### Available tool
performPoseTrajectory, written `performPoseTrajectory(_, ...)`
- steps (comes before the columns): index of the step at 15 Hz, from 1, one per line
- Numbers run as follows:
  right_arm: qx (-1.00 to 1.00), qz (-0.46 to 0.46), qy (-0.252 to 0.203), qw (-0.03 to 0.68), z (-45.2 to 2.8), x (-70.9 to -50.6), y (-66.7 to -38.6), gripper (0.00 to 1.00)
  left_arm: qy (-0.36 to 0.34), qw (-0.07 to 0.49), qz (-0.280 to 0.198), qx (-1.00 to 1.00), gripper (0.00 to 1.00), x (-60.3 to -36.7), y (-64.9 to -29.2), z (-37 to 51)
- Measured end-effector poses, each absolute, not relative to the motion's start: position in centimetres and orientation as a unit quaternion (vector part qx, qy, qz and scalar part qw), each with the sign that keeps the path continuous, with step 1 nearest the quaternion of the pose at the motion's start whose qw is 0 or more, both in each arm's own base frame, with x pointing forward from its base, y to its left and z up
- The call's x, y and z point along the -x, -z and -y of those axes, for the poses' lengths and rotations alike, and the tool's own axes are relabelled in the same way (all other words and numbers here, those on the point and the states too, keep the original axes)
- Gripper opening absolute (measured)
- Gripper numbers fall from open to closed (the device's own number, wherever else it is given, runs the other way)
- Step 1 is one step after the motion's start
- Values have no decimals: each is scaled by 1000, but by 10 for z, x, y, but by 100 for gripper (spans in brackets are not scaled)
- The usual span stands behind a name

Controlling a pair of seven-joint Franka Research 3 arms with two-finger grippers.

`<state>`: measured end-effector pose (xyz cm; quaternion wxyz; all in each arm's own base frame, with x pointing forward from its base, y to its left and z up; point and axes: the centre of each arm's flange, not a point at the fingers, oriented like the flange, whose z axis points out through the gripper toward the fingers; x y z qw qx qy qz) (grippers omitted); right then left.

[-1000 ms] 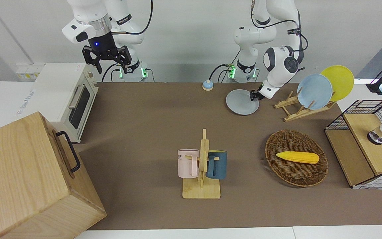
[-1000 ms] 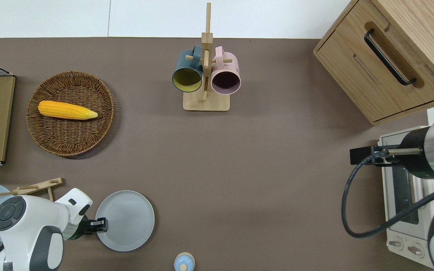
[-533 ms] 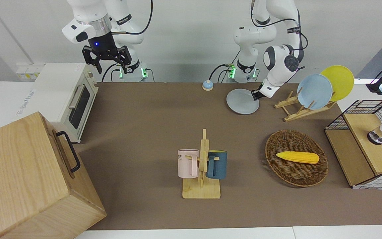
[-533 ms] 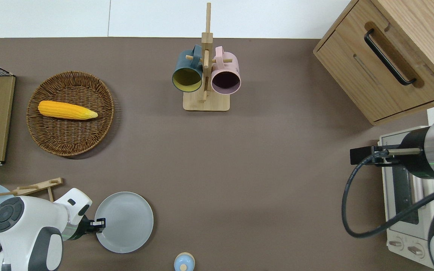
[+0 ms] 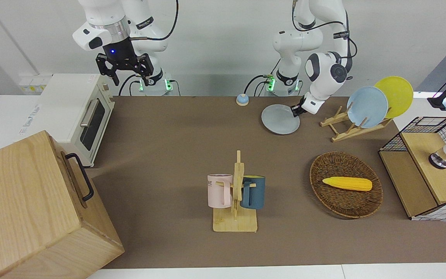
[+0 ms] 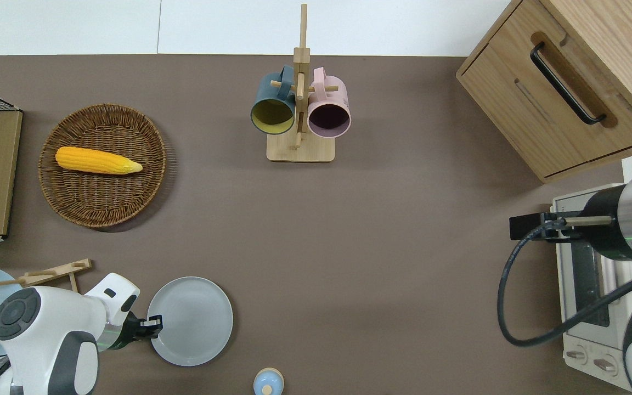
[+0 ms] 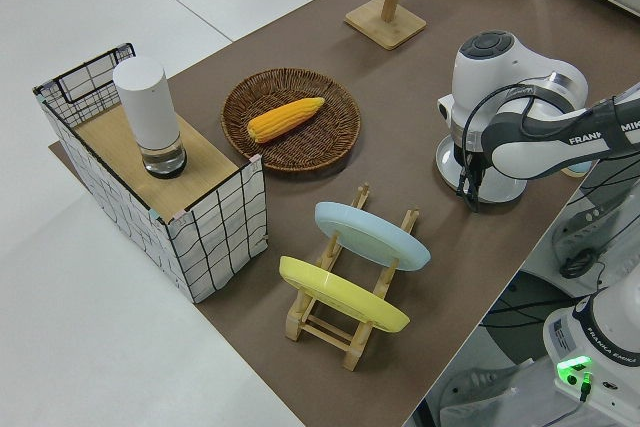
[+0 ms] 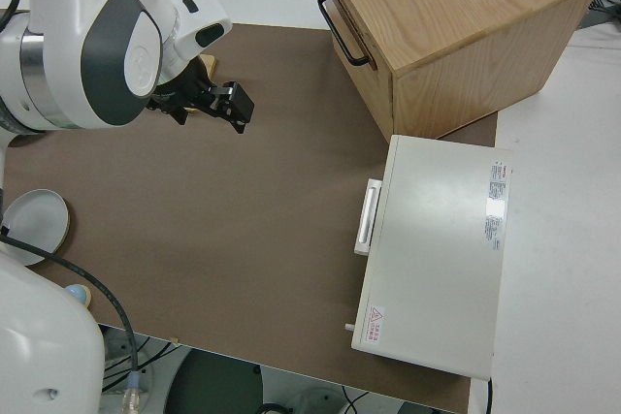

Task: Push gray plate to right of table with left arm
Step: 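Push the gray plate with the left gripper toward the toaster oven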

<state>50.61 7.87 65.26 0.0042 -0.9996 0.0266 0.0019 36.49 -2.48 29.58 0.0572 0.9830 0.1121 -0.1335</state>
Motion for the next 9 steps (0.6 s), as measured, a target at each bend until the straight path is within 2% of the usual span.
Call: performPoseTrajectory(9, 1000, -27, -2, 4, -79, -506, -653, 100, 121, 65, -145, -980, 3, -359, -296, 104)
